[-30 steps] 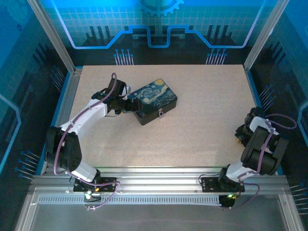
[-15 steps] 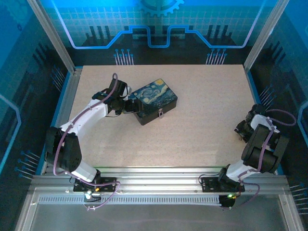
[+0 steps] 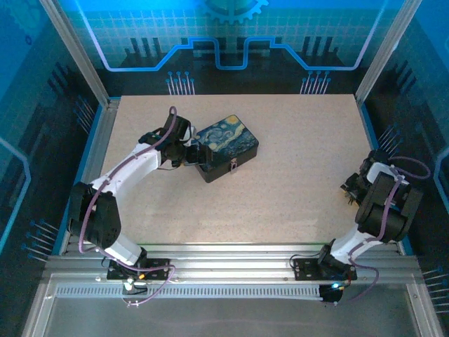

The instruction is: Unlock a padlock with a key

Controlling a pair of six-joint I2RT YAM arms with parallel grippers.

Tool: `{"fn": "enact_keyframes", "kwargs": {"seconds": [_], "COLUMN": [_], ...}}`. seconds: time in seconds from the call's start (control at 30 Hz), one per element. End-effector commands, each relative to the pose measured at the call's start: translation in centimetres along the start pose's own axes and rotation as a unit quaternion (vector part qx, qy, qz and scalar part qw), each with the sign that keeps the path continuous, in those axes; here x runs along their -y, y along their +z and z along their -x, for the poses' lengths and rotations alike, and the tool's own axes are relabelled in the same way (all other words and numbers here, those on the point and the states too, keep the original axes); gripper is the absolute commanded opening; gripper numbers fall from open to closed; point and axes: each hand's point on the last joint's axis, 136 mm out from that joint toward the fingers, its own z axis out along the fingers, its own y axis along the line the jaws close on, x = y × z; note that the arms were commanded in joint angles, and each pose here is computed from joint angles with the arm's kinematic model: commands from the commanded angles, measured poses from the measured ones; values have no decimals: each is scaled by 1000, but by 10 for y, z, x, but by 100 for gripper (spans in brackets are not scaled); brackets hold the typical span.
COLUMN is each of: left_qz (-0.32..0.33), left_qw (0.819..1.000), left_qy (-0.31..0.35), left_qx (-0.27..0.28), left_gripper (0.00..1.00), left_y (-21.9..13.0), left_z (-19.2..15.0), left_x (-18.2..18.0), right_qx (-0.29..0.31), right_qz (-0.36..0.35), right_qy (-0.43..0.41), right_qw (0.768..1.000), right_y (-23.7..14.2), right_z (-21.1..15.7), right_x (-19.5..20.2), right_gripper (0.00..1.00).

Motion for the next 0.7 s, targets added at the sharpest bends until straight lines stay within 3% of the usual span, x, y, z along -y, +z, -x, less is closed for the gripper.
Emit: {"fn": "enact_keyframes", "kwargs": {"seconds": [0.0, 0.3, 0.67], "left_qz": [6, 7, 4], "left_qw": [1000, 1000, 1000], "left_qy": [-1, -2, -4], "left_qx": [0, -3, -3], "left_gripper": [86, 86, 85], "left_y": [-3, 0, 3], "left_z": [4, 1, -4], "left_x": [3, 2, 3], "right_qx": [-1, -21, -31], "right_qz": [16, 45, 74], "right_qy": [1, -39, -154], "right_qw": [1000, 998, 985], "right_y": [5, 8, -11], "right_z": [7, -4, -43], "right_x": [-6, -25, -75], "right_gripper": [43, 24, 13]}}
